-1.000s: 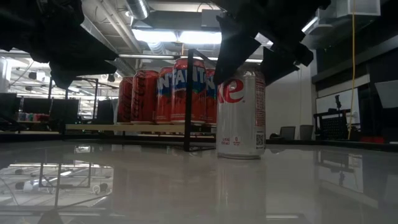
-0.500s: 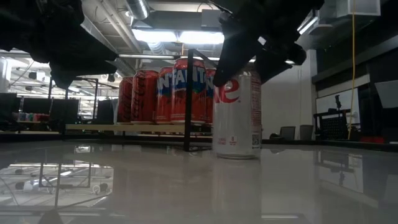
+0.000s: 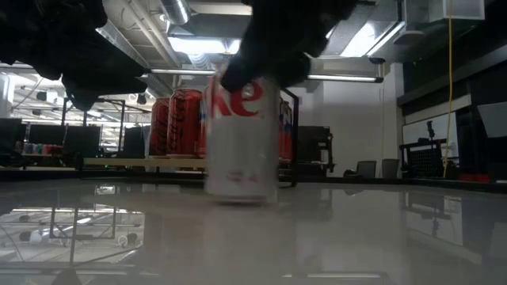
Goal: Pick and place cans onto a shelf
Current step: Put the right red/silver soda can on the shelf
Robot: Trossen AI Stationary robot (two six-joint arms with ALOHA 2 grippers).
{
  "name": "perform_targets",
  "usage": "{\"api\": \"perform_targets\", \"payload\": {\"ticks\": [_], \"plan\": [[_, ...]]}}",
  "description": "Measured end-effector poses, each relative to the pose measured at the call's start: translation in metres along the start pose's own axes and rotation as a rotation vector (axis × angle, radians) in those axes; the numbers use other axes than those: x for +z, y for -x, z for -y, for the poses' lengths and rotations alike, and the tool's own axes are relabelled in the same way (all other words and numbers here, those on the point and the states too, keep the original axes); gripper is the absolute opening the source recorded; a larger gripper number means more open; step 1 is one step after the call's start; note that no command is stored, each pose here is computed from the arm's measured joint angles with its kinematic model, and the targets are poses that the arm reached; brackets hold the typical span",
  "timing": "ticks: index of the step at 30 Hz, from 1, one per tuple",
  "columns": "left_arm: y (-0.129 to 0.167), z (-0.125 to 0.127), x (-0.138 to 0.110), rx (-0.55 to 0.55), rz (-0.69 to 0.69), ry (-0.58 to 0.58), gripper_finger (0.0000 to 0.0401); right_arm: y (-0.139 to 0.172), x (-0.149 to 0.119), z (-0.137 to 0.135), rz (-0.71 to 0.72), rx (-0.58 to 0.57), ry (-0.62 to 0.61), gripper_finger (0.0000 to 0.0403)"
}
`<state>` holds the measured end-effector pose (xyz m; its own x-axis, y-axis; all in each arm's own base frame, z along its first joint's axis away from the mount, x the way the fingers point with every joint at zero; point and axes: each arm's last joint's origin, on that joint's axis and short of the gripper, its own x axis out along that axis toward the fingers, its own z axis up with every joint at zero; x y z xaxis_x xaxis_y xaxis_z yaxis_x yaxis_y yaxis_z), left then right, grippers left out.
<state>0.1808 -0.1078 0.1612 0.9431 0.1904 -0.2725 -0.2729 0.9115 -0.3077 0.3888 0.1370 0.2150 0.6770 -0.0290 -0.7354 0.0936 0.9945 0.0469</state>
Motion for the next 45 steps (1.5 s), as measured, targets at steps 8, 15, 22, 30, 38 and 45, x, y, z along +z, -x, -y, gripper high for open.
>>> {"api": "perform_targets", "payload": {"ticks": [8, 15, 22, 30, 38, 45], "plan": [[0.0, 0.0, 0.0, 0.0, 0.0, 0.0, 0.0135, -0.004, 0.013, 0.012, 0.063, 0.081, 0.242, 0.0296], [0.0, 0.0, 0.0, 0.0, 0.0, 0.0, 0.0135, -0.004, 0.012, 0.012, 0.042, 0.19, 0.417, 0.0298], [0.0, 0.0, 0.0, 0.0, 0.0, 0.0, 0.0135, -0.004, 0.011, 0.012, 0.044, 0.28, 0.532, 0.0298], [0.0, 0.0, 0.0, 0.0, 0.0, 0.0, 0.0135, -0.006, 0.01, 0.024, -0.022, 0.395, 0.54, 0.0298], [0.0, 0.0, 0.0, 0.001, 0.0, 0.0, 0.0135, -0.003, 0.007, 0.025, -0.051, 0.43, 0.585, 0.0299], [0.0, 0.0, 0.0, 0.001, 0.0, 0.001, 0.0135, -0.003, 0.007, 0.025, -0.051, 0.428, 0.586, 0.0299]]}}
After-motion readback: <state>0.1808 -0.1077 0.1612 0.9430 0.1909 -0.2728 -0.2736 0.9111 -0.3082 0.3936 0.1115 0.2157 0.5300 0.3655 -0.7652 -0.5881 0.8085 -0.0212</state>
